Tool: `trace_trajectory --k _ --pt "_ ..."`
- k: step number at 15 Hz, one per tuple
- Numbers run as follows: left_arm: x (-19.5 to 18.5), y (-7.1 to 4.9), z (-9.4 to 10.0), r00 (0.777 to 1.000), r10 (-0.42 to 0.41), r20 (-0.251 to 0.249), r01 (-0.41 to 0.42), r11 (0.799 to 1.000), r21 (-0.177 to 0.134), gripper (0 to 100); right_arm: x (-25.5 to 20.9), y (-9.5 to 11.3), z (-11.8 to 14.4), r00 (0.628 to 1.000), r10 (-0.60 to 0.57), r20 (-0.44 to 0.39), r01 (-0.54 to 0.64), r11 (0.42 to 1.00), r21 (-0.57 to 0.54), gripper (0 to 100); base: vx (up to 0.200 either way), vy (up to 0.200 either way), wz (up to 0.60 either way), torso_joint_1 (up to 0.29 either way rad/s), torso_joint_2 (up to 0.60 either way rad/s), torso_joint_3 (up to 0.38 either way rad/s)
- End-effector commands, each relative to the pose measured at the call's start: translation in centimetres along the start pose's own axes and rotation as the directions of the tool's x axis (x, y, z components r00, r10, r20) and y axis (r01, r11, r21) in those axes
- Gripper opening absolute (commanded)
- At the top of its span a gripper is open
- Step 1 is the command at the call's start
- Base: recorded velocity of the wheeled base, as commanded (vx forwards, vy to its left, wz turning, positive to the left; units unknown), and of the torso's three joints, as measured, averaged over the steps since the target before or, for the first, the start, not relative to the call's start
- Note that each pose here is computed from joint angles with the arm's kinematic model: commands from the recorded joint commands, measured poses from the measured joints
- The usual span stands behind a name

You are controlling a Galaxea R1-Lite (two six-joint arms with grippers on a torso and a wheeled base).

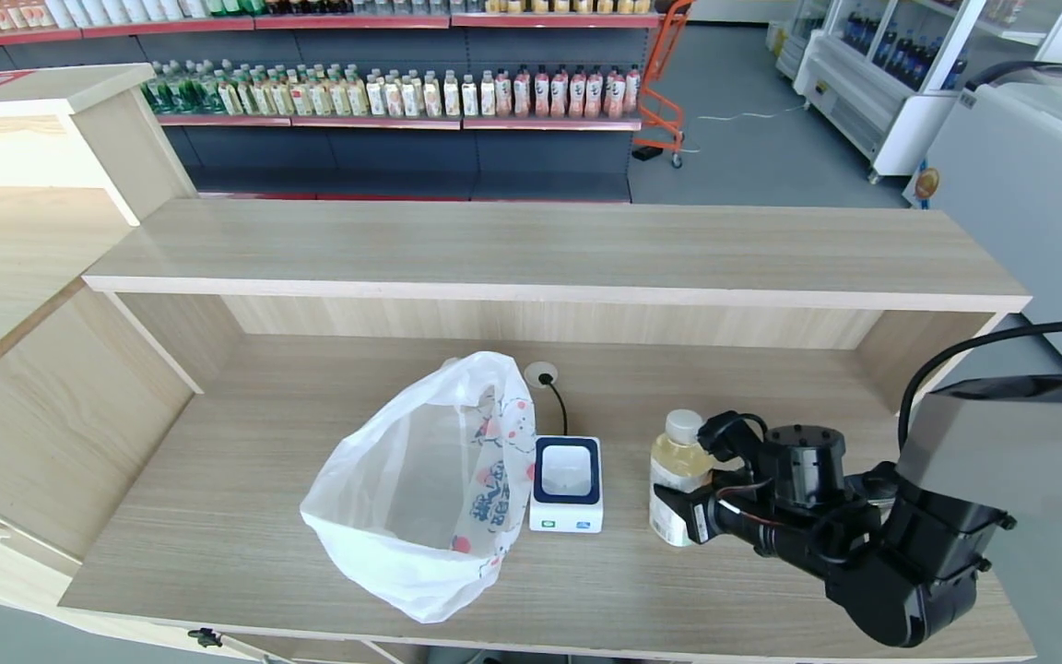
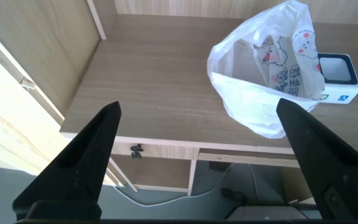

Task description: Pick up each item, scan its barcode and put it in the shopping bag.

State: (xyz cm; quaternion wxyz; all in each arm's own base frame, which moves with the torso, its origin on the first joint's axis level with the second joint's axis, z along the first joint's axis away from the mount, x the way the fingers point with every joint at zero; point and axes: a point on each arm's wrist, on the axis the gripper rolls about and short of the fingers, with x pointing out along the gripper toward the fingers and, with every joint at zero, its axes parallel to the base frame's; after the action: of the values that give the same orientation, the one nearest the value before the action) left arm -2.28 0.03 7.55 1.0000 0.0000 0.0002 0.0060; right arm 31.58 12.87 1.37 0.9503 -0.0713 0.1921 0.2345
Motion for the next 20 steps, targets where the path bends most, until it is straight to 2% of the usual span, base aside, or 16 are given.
trace_trajectory --k 1,3,4,5,6,7,8,9,10,11,14,16,20 --pt "0.0 0.0 0.0 1.0 0.0 0.0 0.0 1.0 0.0 100 -0.4 0.0 0.6 1.0 -0.015 0.019 0.015 1.0 -0.003 0 0.0 0.0 0.0 0.0 0.0 0.0" --pt "0.0 0.0 0.0 1.0 0.0 0.0 0.0 1.0 0.0 100 -2.0 -0.6 3.5 0.991 -0.064 0.115 0.059 0.997 0.043 0 0.0 0.0 0.0 0.0 0.0 0.0" --pt "0.0 0.0 0.0 1.0 0.0 0.0 0.0 1.0 0.0 100 -3.1 -0.8 5.1 0.984 -0.05 0.174 0.033 0.995 0.098 0 0.0 0.0 0.0 0.0 0.0 0.0" --pt "0.0 0.0 0.0 1.0 0.0 0.0 0.0 1.0 0.0 100 -4.6 -0.7 6.8 0.973 -0.006 0.232 -0.03 0.988 0.154 0 0.0 0.0 0.0 0.0 0.0 0.0" --pt "0.0 0.0 0.0 1.0 0.0 0.0 0.0 1.0 0.0 100 -7.6 -0.4 9.1 0.946 0.099 0.309 -0.161 0.97 0.183 0 0.0 0.0 0.0 0.0 0.0 0.0" --pt "0.0 0.0 0.0 1.0 0.0 0.0 0.0 1.0 0.0 100 -9.6 -0.1 9.8 0.924 0.193 0.329 -0.262 0.948 0.179 0 0.0 0.0 0.0 0.0 0.0 0.0" --pt "0.0 0.0 0.0 1.0 0.0 0.0 0.0 1.0 0.0 100 -11.0 0.2 9.9 0.903 0.272 0.333 -0.343 0.922 0.179 0 0.0 0.0 0.0 0.0 0.0 0.0" --pt "0.0 0.0 0.0 1.0 0.0 0.0 0.0 1.0 0.0 100 -13.1 0.8 10.0 0.851 0.402 0.337 -0.475 0.863 0.17 0 0.0 0.0 0.0 0.0 0.0 0.0" --pt "0.0 0.0 0.0 1.0 0.0 0.0 0.0 1.0 0.0 100 -13.7 1.1 9.9 0.833 0.439 0.335 -0.512 0.842 0.171 0 0.0 0.0 0.0 0.0 0.0 0.0" --pt "0.0 0.0 0.0 1.0 0.0 0.0 0.0 1.0 0.0 100 -15.2 2.3 10.1 0.766 0.552 0.329 -0.621 0.768 0.157 0 0.0 0.0 0.0 0.0 0.0 0.0" --pt "0.0 0.0 0.0 1.0 0.0 0.0 0.0 1.0 0.0 100 -16.5 4.6 10.6 0.669 0.673 0.317 -0.735 0.663 0.143 0 0.0 0.0 0.0 0.0 0.0 0.0" --pt "0.0 0.0 0.0 1.0 0.0 0.0 0.0 1.0 0.0 100 -16.6 5.8 10.1 0.64 0.712 0.289 -0.764 0.63 0.139 0 0.0 0.0 0.0 0.0 0.0 0.0" --pt "0.0 0.0 0.0 1.0 0.0 0.0 0.0 1.0 0.0 100 -15.9 6.0 9.4 0.647 0.717 0.26 -0.761 0.629 0.161 0 0.0 0.0 0.0 0.0 0.0 0.0"
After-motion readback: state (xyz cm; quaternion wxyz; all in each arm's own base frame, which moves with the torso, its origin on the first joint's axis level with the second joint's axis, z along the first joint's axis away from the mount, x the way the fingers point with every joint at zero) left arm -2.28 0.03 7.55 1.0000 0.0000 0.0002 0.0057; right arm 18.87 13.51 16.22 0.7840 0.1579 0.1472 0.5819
